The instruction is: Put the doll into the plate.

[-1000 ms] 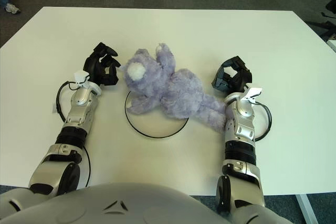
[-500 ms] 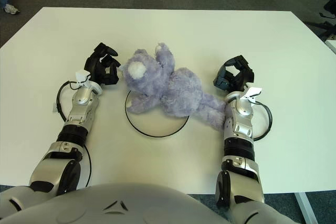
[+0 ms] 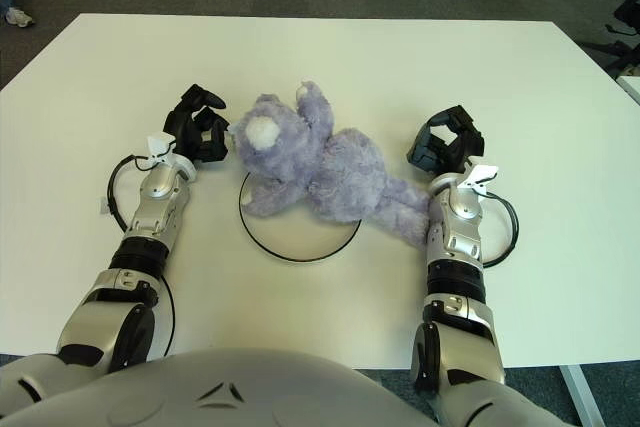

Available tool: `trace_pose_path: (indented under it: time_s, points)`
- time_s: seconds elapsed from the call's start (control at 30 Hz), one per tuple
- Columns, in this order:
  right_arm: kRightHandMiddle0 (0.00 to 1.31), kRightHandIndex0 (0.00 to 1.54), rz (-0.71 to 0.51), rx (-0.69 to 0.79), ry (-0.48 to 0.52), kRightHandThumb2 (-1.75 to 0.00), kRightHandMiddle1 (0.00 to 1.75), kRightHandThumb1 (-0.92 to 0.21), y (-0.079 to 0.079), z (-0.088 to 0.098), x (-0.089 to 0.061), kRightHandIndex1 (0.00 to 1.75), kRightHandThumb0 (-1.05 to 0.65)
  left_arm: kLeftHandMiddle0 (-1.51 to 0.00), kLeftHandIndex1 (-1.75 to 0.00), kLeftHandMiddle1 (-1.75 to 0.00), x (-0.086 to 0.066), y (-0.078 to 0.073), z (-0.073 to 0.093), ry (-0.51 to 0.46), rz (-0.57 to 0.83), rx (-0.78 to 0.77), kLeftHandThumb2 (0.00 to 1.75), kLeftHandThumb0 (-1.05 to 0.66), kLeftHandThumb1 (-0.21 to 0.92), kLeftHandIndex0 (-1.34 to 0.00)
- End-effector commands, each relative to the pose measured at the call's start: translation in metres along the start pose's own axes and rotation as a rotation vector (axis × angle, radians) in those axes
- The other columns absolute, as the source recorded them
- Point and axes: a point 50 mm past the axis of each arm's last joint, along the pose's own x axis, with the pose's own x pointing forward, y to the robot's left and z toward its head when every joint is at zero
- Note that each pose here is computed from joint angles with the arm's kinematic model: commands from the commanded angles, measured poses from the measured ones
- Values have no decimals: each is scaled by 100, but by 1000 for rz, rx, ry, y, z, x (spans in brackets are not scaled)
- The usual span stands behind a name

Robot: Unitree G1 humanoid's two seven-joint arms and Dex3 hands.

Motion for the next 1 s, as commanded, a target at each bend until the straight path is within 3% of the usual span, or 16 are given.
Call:
trace_pose_path:
  time_s: [0.0,0.83,0.97]
  points:
    - [71,131,-18,-13,82,-145,175,-21,-3,-18,-8,175,-53,-59,-175,-175,-17,2,-23,103,8,-5,146,-1,20,-57]
    - [69,131,-19,-16,101,-143,175,-23,-5,-18,-9,175,-52,-61,-175,-175,-18,3,-23,105,-2,-24,150,-1,17,-60]
    - [69,131,-19,-18,104,-143,175,-23,-5,-19,-9,175,-52,-79,-174,-175,-18,3,-23,106,-2,-25,160,-2,8,-56]
